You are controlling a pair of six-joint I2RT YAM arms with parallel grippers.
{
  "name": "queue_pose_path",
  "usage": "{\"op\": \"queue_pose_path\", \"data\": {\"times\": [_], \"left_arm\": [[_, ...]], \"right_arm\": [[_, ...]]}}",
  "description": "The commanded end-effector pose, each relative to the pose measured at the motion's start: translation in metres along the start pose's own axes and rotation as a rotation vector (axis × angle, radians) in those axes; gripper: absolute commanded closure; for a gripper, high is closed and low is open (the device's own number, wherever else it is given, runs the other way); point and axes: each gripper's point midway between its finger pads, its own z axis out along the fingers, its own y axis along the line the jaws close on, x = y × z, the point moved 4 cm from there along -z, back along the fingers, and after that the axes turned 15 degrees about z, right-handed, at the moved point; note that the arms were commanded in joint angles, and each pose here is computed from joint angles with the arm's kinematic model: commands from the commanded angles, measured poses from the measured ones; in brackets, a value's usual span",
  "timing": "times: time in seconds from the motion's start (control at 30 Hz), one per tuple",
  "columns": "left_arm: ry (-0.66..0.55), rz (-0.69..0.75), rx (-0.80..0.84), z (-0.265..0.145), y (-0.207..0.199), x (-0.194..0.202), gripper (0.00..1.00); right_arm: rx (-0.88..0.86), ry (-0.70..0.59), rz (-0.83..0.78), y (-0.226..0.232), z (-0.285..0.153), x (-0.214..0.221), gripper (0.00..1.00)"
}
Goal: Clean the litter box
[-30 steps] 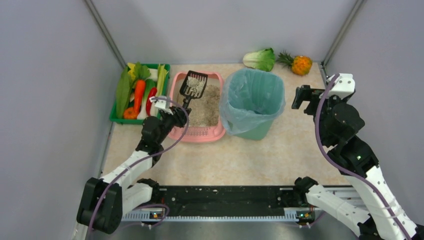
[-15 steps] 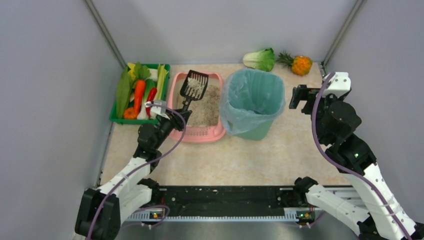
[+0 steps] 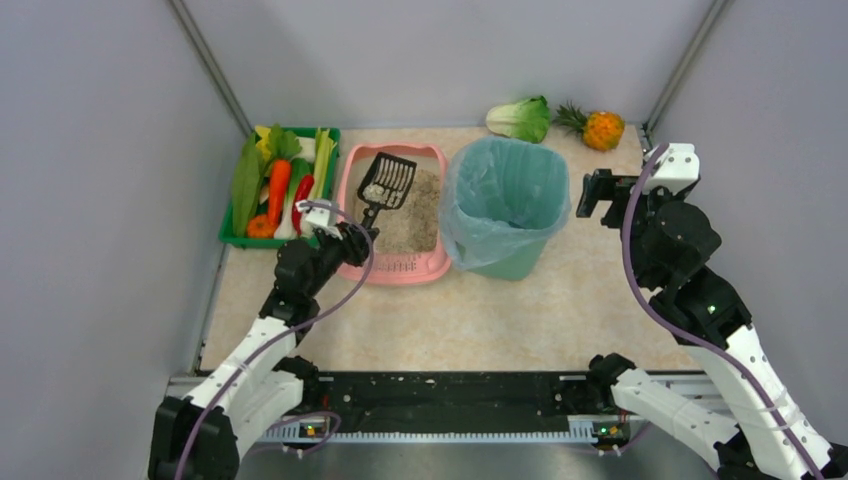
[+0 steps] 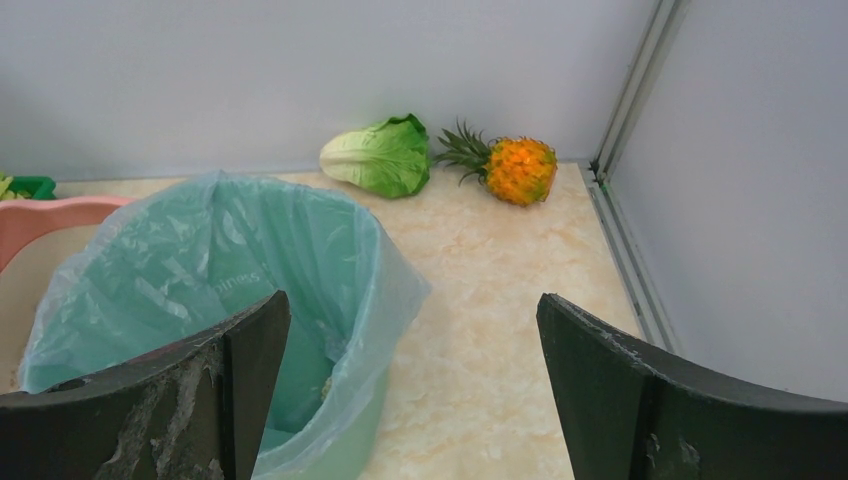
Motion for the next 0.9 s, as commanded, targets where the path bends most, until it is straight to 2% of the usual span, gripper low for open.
{"op": "queue_pose_path", "data": {"times": [0.0,0.37,0.47,0.57,0.67,0.73,0.77,0.83,0.87], "left_arm": [[0.113,0.116,-0.072,-0.002,0.015,-0.008,1.00],[0.392,0.223,-0.143,0.000,0.030,0.008,1.00],[0.414,0.213,-0.112,0.008,0.023,0.006,1.00],[0.482,0.245,-0.217,0.005,0.036,0.005,1.00],[0.500,0.241,-0.140,0.013,0.024,0.005,1.00],[0.575,0.256,-0.261,0.009,0.039,0.000,1.00],[0.582,0.263,-0.264,0.009,0.041,0.000,1.00],[0.551,0.259,-0.144,0.020,0.025,-0.002,1.00],[0.596,0.280,-0.156,0.019,0.027,0.003,1.00]], "right_arm": [[-0.028,-0.046,0.056,0.007,-0.002,-0.016,0.07],[-0.035,-0.037,0.058,0.011,0.004,-0.010,0.06],[-0.039,-0.033,0.065,0.013,0.006,-0.008,0.06],[-0.038,-0.034,0.063,0.014,0.007,-0.008,0.07],[-0.035,-0.036,0.059,0.013,0.007,-0.008,0.06],[-0.032,-0.036,0.054,0.013,0.007,-0.008,0.06],[-0.030,-0.034,0.054,0.012,0.007,-0.007,0.06],[-0.030,-0.036,0.053,0.012,0.007,-0.006,0.06],[-0.029,-0.036,0.047,0.012,0.008,-0.006,0.06]]}}
